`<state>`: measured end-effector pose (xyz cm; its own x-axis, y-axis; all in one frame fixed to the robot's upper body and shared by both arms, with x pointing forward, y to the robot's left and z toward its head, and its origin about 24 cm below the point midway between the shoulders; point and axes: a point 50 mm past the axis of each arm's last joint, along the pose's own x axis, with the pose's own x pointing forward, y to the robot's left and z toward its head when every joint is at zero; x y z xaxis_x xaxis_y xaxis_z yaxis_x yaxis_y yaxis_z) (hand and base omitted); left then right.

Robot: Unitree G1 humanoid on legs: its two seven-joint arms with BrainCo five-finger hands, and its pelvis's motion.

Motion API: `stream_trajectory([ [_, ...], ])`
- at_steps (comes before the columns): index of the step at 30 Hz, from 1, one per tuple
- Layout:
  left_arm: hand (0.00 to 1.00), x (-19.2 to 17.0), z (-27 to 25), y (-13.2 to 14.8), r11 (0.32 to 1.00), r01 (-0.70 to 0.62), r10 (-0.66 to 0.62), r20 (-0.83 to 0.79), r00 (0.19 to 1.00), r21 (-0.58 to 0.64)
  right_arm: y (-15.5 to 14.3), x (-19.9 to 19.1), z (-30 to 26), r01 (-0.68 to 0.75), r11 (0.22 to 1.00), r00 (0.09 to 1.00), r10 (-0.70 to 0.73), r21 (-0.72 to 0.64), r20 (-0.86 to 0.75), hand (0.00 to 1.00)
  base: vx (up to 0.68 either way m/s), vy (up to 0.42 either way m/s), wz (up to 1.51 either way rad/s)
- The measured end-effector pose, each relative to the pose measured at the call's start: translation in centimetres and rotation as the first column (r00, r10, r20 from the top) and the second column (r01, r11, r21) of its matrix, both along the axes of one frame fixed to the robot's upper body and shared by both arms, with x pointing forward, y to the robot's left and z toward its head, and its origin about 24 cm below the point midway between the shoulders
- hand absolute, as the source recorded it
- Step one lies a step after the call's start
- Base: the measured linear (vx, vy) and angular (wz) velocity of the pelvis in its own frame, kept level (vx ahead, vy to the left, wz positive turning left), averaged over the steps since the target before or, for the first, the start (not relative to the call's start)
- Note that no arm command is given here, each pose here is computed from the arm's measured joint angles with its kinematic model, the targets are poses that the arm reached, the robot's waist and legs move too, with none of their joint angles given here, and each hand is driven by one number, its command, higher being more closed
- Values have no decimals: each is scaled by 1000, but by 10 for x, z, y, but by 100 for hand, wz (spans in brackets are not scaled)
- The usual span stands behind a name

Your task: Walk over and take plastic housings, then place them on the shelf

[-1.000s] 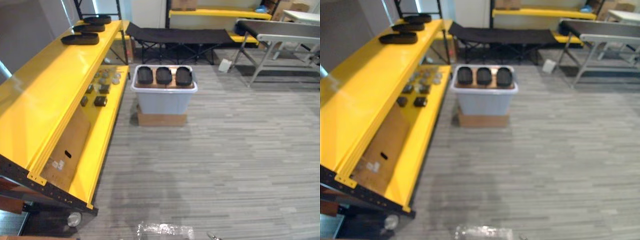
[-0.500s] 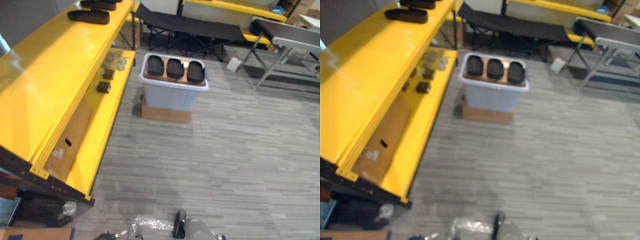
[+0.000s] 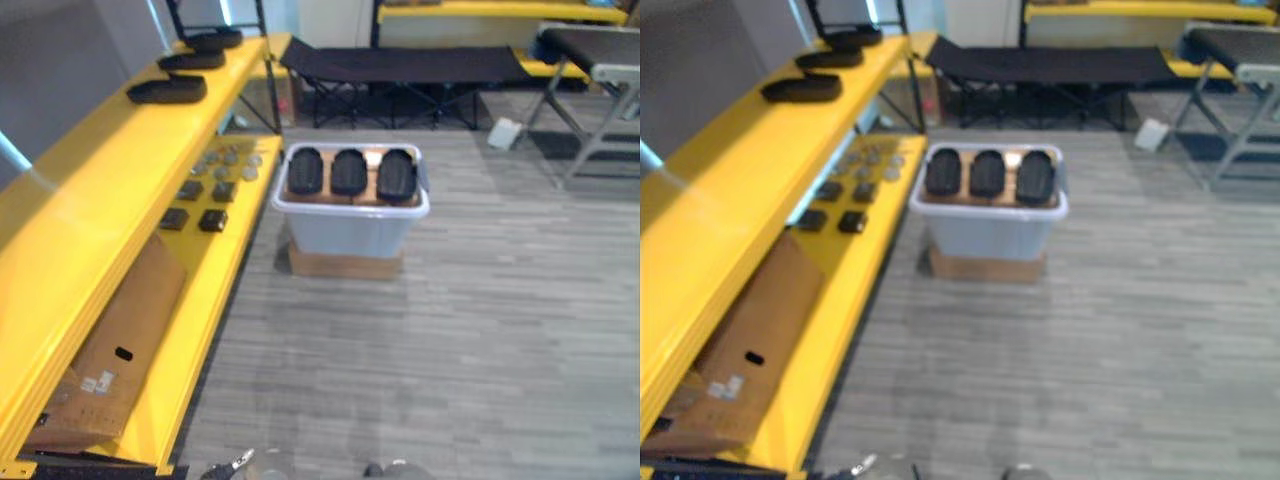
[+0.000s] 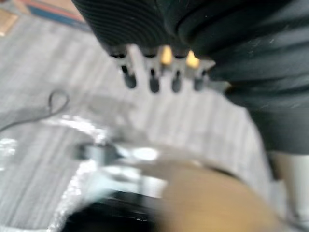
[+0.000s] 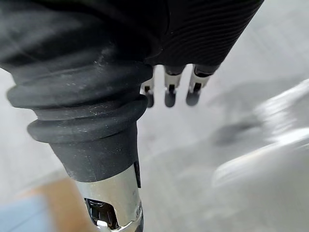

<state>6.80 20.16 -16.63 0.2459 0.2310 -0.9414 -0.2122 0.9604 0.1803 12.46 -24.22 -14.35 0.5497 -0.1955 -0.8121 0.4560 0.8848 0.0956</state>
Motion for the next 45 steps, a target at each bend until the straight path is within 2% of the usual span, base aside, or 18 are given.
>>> stream_trajectory([
  [5,0,-18,-1,7,999,40,-38,-38,999,33,15,24,5,-75,997,996,74,13,58,0,400,174,-36],
  [9,0,-15,1,16,996,59,-57,-34,998,68,24,18,0,-83,996,996,81,40,29,0,561,185,0],
  [12,0,-13,2,20,993,46,-45,-13,999,108,41,-8,-14,-100,992,992,106,80,-70,0,512,98,2],
  [15,0,-7,5,25,991,50,-53,22,998,120,39,-4,-11,-97,994,994,99,45,-43,0,550,-36,20],
  [21,0,27,15,37,993,-85,70,165,984,84,44,-24,-17,-64,996,994,70,62,-89,0,495,-226,41],
  [25,0,36,7,-19,983,-164,177,179,968,-88,25,-17,-12,-71,997,995,73,28,-69,0,419,-260,20],
  [29,0,45,9,-16,988,-134,146,197,969,-75,25,-21,-12,-203,979,977,203,14,-65,0,272,-177,46],
  [30,0,48,10,-16,994,-93,104,206,973,-62,25,-16,-8,-289,957,957,288,-20,-41,0,108,-13,42],
  [31,0,51,11,-17,996,-70,80,216,973,-54,28,-7,-4,-388,920,922,388,-55,-11,0,110,25,26],
  [32,0,54,13,-18,998,-48,58,228,972,-47,37,9,6,-555,823,825,563,-121,45,0,102,53,1],
  [33,0,56,13,-19,998,-38,48,233,971,-44,44,17,12,-630,762,761,644,-151,74,0,147,150,-12],
  [35,0,63,17,-5,999,35,-39,240,970,22,98,42,33,-880,382,344,923,-283,176,0,143,147,2],
  [36,0,67,19,-2,998,57,-65,246,967,39,114,45,38,-907,277,225,955,-316,193,0,139,77,27],
  [38,0,76,25,13,991,99,-120,257,959,93,175,51,61,-898,-58,-181,952,-436,247,0,169,111,36],
  [40,0,76,24,18,986,124,-148,237,960,112,219,54,90,-820,-187,-401,862,-541,309,0,134,80,24],
  [42,0,74,24,20,984,134,-159,228,961,121,251,63,127,-735,-206,-532,766,-646,361,0,100,64,29],
  [43,0,73,23,22,981,143,-170,221,960,134,268,72,153,-697,-154,-562,723,-700,401,0,79,69,25],
  [45,0,73,23,20,975,169,-199,225,954,146,284,92,196,-665,24,-529,691,-746,493,0,33,51,9],
])
